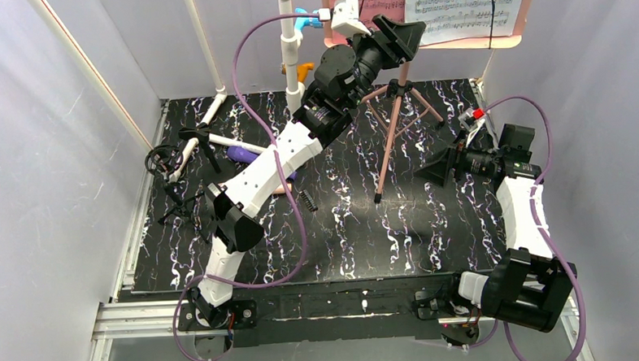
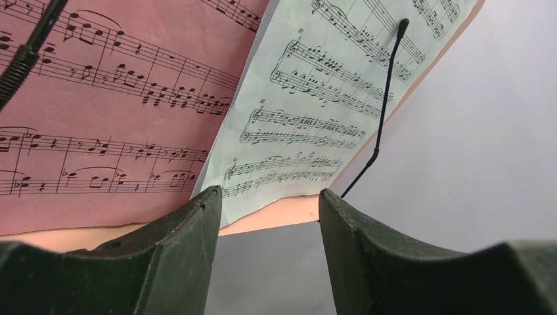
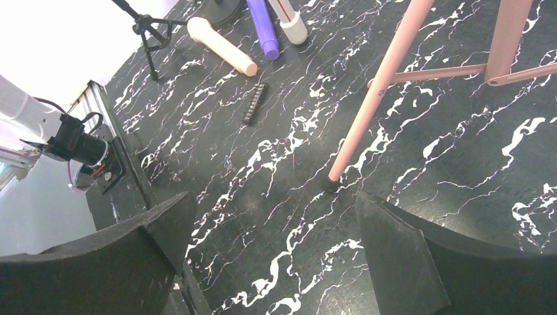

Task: Pack up the instrument practice props
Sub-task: Pick up the sheet music from the music stand.

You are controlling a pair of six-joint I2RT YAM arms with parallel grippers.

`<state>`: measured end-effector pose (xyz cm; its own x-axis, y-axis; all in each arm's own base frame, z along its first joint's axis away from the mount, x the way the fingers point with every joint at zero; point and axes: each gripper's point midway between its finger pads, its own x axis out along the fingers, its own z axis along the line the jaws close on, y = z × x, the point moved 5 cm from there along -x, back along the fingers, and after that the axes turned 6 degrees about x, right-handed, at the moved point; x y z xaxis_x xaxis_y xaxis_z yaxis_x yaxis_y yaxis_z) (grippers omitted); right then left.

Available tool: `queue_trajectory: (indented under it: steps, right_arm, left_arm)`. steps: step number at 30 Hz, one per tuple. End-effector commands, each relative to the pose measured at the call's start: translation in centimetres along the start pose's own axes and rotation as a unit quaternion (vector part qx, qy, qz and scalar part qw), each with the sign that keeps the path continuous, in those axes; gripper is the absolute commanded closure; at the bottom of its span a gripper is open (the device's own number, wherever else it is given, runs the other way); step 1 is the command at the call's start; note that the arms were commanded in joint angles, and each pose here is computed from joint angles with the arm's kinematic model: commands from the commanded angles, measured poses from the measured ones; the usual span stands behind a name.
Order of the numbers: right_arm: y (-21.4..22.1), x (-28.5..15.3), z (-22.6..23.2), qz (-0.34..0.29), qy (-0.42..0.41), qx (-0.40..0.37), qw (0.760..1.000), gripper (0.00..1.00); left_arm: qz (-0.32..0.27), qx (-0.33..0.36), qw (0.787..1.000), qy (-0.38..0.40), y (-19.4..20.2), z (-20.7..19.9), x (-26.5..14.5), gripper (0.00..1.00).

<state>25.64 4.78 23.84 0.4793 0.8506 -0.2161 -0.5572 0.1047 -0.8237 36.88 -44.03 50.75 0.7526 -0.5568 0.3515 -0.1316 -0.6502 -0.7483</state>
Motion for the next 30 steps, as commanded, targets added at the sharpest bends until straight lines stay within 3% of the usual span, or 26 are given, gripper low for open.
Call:
queue_trajectory:
  steps: [1, 30]
  right_arm:
    - [-0.3, -0.2, 0.3, -0.009, -0.004, -0.024, 1.000, 0.00]
    - [-0.1, -0.4, 0.1, -0.008, -0.001, -0.022, 1.000, 0.00]
  left_arm:
    - [-0.025, -0.009, 1.000, -0.002, -1.3, -0.3, 0.1, 0.46]
    - [-0.012, -0.017, 1.000, -0.019, 0.3, 1.0, 0.8, 0.51]
